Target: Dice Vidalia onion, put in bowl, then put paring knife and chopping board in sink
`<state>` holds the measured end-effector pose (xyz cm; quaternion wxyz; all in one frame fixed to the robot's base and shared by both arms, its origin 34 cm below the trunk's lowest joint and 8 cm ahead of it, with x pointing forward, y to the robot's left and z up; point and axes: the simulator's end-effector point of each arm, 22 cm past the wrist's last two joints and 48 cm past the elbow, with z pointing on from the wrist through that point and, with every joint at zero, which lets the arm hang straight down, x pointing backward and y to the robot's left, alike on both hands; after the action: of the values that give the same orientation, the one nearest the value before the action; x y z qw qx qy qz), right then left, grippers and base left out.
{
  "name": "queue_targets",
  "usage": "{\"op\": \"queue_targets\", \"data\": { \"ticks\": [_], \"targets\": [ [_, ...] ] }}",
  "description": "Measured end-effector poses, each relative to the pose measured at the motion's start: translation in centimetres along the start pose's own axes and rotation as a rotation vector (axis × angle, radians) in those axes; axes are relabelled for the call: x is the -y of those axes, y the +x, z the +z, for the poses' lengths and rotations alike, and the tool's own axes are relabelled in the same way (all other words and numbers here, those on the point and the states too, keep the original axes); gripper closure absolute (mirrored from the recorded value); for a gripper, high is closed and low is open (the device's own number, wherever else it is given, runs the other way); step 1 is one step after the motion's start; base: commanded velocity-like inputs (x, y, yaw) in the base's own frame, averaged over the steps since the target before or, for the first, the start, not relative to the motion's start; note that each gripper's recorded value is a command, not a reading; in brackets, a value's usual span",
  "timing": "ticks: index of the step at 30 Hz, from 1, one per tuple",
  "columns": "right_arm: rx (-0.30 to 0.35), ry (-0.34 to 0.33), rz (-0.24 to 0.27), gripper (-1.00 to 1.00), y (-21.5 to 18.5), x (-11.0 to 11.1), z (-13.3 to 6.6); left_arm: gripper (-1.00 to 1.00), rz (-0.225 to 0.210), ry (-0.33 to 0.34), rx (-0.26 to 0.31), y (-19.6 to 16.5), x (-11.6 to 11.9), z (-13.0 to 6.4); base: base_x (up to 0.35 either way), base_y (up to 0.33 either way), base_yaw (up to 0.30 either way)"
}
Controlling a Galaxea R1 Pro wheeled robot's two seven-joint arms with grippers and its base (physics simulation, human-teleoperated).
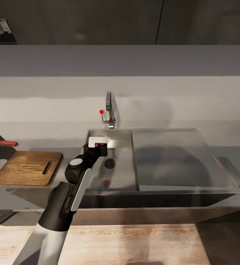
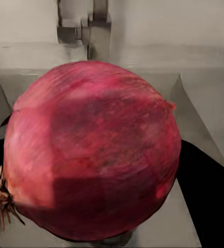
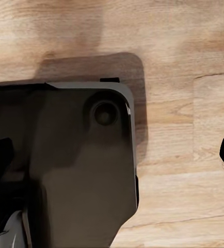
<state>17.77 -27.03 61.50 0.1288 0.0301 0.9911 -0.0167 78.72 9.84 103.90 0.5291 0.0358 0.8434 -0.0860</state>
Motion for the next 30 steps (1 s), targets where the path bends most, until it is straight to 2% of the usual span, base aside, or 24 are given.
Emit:
{"op": "queue_targets", "data": {
  "ticks": [8,30],
  "targets": [
    [0.031,0.0,-0.001,-1.0,-0.9,0.0,0.0,1.0,0.038,0.059,0.09,-2.2,3.4,-0.8,0.0,0.016,0.0],
    [0.065,-0.003,0.0,-1.0,-2.2,-0.1,0.1,1.0,0.051,0.06,0.126,-4.1,3.7,-2.1,0.0,0.266,0.0]
  ]
}}
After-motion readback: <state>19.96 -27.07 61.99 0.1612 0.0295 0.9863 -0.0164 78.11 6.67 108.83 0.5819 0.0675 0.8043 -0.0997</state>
